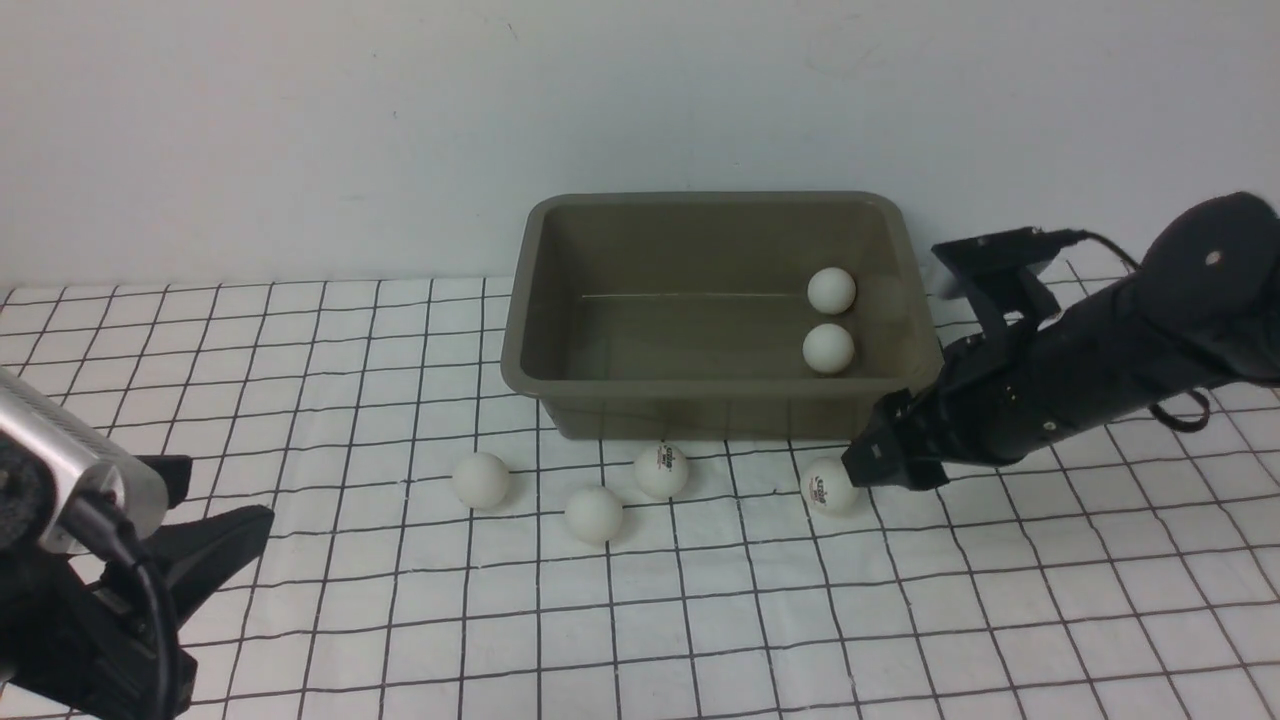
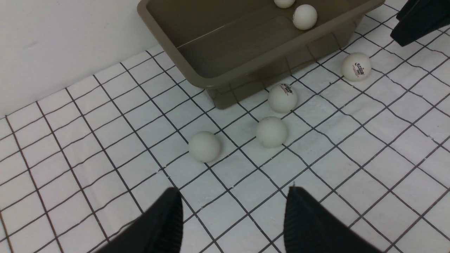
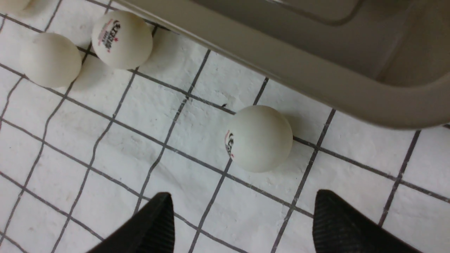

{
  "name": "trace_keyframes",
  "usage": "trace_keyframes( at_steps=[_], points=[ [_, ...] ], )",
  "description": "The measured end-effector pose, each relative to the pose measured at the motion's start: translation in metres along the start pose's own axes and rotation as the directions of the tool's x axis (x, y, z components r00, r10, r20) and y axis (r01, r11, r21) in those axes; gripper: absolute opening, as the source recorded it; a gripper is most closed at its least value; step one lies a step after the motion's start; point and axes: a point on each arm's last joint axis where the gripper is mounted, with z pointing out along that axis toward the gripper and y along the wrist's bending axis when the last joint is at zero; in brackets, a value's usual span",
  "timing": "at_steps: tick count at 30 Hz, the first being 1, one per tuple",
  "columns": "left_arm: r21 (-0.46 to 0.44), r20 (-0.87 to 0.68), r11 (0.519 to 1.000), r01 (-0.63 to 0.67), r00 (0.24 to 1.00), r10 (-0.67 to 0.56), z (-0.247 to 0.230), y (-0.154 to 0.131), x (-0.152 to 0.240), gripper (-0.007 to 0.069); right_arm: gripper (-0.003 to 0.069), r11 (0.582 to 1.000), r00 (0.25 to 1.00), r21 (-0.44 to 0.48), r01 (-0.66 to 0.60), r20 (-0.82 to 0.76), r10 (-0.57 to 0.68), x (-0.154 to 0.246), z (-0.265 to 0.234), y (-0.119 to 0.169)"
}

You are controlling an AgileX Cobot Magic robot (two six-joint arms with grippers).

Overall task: Put the table tennis balls into the box on the white checkered tablecloth.
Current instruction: 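Reach for and grasp a ping pong ball on the table beside the basket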

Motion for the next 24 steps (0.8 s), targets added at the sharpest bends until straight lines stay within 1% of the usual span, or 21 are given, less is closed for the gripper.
trace_keyframes(
  at_steps=[6,10,14,15,20,24],
  points=[
    [0.000,0.000,1.000,0.000,1.000,0.000,0.000,0.000,0.000,0.0356,0.0475,1.000,1.000,0.005,-0.027,-0.011,0.027,0.003,0.024,0.001],
    [0.000,0.000,1.000,0.000,1.000,0.000,0.000,0.000,0.000,0.0356,0.0475,1.000,0.999,0.004,-0.027,-0.018,0.027,0.005,0.047,0.012],
    [0.000,0.000,1.000,0.000,1.000,0.000,0.000,0.000,0.000,0.0356,0.0475,0.999,1.000,0.027,-0.022,0.002,0.022,0.005,0.061,0.016],
    [0.000,0.000,1.000,0.000,1.000,0.000,0.000,0.000,0.000,0.0356,0.0475,0.999,0.999,0.047,-0.025,0.023,0.024,0.004,0.066,0.017],
    [0.000,0.000,1.000,0.000,1.000,0.000,0.000,0.000,0.000,0.0356,0.0475,0.994,0.995,0.090,-0.055,0.090,0.047,-0.001,0.068,0.016],
    [0.000,0.000,1.000,0.000,1.000,0.000,0.000,0.000,0.000,0.0356,0.0475,0.992,0.992,0.090,-0.088,0.100,0.079,-0.002,0.068,0.016]
  ],
)
